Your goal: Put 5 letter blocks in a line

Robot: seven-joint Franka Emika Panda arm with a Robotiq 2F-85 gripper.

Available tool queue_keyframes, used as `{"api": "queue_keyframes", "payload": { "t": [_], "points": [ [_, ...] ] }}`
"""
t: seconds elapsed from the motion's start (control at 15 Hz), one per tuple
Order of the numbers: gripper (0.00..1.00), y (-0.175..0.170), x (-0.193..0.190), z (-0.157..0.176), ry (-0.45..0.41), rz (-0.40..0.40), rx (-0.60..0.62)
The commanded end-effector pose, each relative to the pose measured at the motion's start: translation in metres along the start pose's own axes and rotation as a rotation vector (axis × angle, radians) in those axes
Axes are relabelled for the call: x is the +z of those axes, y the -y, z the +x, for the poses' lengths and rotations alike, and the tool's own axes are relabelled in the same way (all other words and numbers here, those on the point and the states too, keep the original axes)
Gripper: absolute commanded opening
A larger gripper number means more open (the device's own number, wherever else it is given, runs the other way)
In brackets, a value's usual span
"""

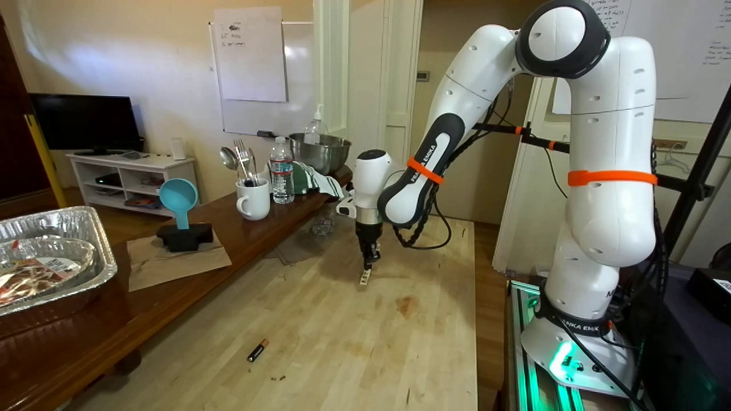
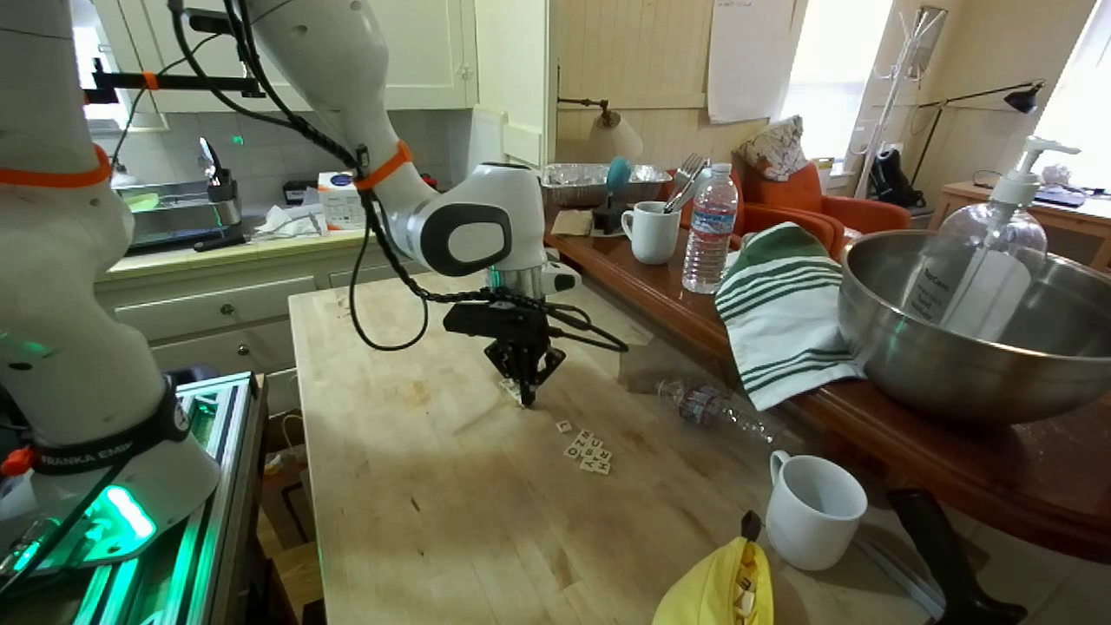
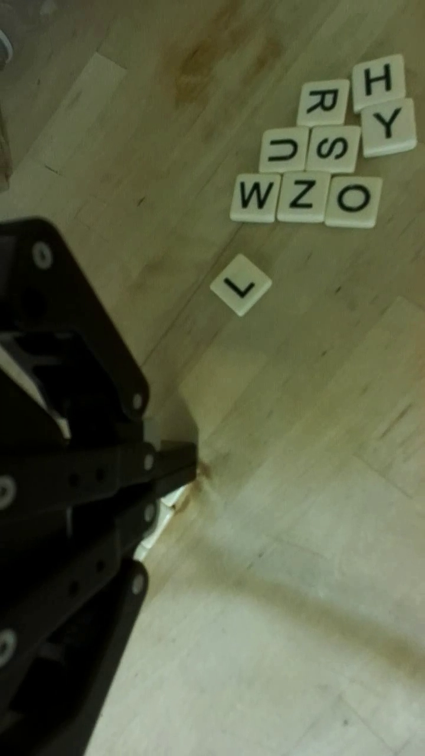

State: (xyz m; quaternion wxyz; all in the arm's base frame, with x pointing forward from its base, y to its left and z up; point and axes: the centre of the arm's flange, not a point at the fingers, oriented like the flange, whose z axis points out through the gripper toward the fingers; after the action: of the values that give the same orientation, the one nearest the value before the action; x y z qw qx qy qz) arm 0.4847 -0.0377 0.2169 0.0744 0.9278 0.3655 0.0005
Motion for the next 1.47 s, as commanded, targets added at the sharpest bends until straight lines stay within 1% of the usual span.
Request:
{"api": "queue_keyframes", "payload": {
  "t": [0.0,0.73,1.07,1.4],
  "points": [
    [0.00,0.006,0.003,-0.005,0.001,-0.004,-0.018],
    [0.00,-0.002,-0.025,-0.007,-0.037,-0.042,0.002],
    [0.00,-0.021,-0.032,-0.010,-0.050,-0.043,0.200],
    [0.00,-0.040,-0.027,-0.015,-0.058,-0.015,0.427]
  ]
}}
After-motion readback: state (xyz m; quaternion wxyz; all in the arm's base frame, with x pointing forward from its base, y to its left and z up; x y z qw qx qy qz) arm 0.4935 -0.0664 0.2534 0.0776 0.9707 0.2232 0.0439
